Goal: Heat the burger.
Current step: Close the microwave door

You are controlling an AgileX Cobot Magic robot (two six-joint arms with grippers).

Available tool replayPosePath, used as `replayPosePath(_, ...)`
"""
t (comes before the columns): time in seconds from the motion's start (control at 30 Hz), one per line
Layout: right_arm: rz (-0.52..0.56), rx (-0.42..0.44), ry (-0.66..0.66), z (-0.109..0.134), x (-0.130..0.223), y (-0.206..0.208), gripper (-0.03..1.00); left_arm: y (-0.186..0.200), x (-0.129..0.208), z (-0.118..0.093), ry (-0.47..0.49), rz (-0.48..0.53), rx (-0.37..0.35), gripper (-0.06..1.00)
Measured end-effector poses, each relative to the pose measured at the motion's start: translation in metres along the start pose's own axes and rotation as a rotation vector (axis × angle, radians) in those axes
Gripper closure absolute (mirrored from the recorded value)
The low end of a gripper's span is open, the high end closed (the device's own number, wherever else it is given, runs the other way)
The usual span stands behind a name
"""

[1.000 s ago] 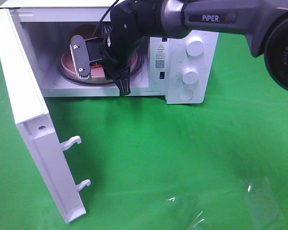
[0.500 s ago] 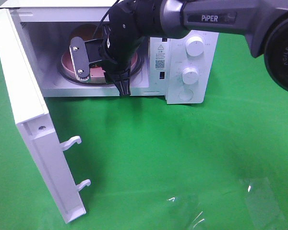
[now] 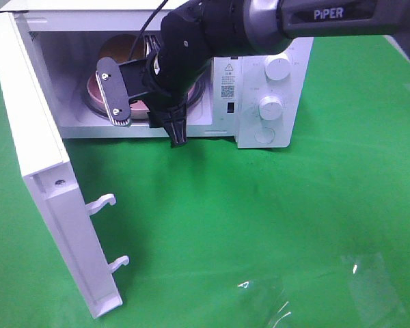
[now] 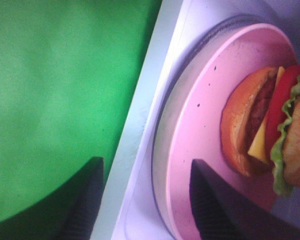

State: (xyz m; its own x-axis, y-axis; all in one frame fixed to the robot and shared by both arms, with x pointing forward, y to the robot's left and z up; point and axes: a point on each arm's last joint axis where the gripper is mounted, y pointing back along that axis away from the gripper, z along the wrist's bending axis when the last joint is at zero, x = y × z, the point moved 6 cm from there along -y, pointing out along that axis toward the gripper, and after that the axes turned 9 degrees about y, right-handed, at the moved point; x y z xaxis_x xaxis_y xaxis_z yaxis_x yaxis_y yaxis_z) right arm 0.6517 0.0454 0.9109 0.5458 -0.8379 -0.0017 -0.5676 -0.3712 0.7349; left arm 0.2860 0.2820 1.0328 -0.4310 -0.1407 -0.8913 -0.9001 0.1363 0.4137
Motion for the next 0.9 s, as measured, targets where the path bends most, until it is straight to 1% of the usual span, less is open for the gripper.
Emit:
replayPosePath(0.1,-0.003,-0.001,0.002,0.004,0.0,0.004,0.44,0.0,0.0,0.0,0.0,0.0,0.0,-0.05)
replayPosePath(0.17,-0.001,-0.028,0.004,0.016,0.002,0.01,0.43,0.0,0.0,0.0,0.0,0.0,0.0,-0.05)
replayPosePath(0.33,0.0,-0.048,-0.017,0.027,0.004,0.019,0.43,0.0,0.0,0.0,0.0,0.0,0.0,-0.05)
replayPosePath(0.4,0.001,-0.061,-0.06,0.035,0.005,0.027,0.41,0.0,0.0,0.0,0.0,0.0,0.0,-0.05)
replayPosePath(0.5,0.001,-0.058,-0.088,0.037,0.006,0.034,0.39,0.0,0.0,0.0,0.0,0.0,0.0,-0.05)
replayPosePath(0.53,0.001,-0.058,-0.128,0.039,0.007,0.043,0.37,0.0,0.0,0.0,0.0,0.0,0.0,-0.05)
replayPosePath(0.67,0.002,-0.059,-0.171,0.044,0.008,0.053,0.34,0.0,0.0,0.0,0.0,0.0,0.0,-0.05)
replayPosePath(0.7,0.004,-0.064,-0.202,0.049,0.01,0.063,0.33,0.0,0.0,0.0,0.0,0.0,0.0,-0.05)
replayPosePath(0.73,0.004,-0.064,-0.202,0.049,0.01,0.063,0.33,0.0,0.0,0.0,0.0,0.0,0.0,-0.05)
replayPosePath(0.77,0.008,-0.073,-0.236,0.054,0.011,0.071,0.32,0.0,0.0,0.0,0.0,0.0,0.0,-0.05)
replayPosePath(0.83,0.01,-0.074,-0.25,0.056,0.012,0.076,0.32,0.0,0.0,0.0,0.0,0.0,0.0,-0.05)
replayPosePath(0.87,0.016,-0.085,-0.296,0.063,0.014,0.086,0.32,0.0,0.0,0.0,0.0,0.0,0.0,-0.05)
replayPosePath(0.9,0.016,-0.085,-0.296,0.063,0.014,0.086,0.32,0.0,0.0,0.0,0.0,0.0,0.0,-0.05)
